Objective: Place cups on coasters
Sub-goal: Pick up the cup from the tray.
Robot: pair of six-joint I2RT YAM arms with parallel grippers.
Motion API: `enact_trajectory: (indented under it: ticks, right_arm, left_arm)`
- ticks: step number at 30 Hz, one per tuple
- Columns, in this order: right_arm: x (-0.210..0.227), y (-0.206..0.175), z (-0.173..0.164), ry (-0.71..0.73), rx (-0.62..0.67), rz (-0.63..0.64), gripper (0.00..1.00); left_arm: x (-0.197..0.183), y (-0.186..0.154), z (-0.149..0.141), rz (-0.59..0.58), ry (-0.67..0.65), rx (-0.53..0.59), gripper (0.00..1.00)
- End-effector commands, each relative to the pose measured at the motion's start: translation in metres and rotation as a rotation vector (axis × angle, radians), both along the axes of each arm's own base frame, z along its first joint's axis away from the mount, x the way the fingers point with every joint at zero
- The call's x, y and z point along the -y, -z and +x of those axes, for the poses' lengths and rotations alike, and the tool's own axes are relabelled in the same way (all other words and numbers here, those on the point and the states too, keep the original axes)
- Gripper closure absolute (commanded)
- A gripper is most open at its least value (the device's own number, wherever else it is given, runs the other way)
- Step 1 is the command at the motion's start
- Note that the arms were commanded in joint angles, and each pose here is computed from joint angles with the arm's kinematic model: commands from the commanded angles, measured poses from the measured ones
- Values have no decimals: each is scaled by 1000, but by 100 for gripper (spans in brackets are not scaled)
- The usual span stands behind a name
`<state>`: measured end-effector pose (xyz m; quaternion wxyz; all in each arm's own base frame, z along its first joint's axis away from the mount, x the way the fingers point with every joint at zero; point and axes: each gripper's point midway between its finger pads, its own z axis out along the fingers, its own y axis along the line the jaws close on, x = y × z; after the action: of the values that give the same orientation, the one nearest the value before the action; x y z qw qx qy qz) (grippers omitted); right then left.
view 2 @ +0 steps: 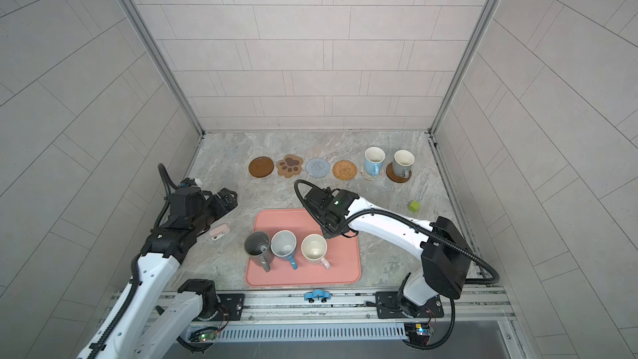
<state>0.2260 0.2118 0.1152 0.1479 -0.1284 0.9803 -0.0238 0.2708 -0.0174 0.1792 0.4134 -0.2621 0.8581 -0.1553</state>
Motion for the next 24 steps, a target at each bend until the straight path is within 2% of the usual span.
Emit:
enact_trajectory:
  ticks: [1,11,24]
  right_arm:
    - [-1,-15,18,8,60,-14,98]
    - [-3,-23,59,65,79,-16,99]
    - [21,-36,145,169,120,-15,100]
  left_arm:
    - [-2,1,-2,4,-16,2,0]
    - [-1,1,-1,-2,-9,6,0]
    - [1,-5,3,0,5,15,0]
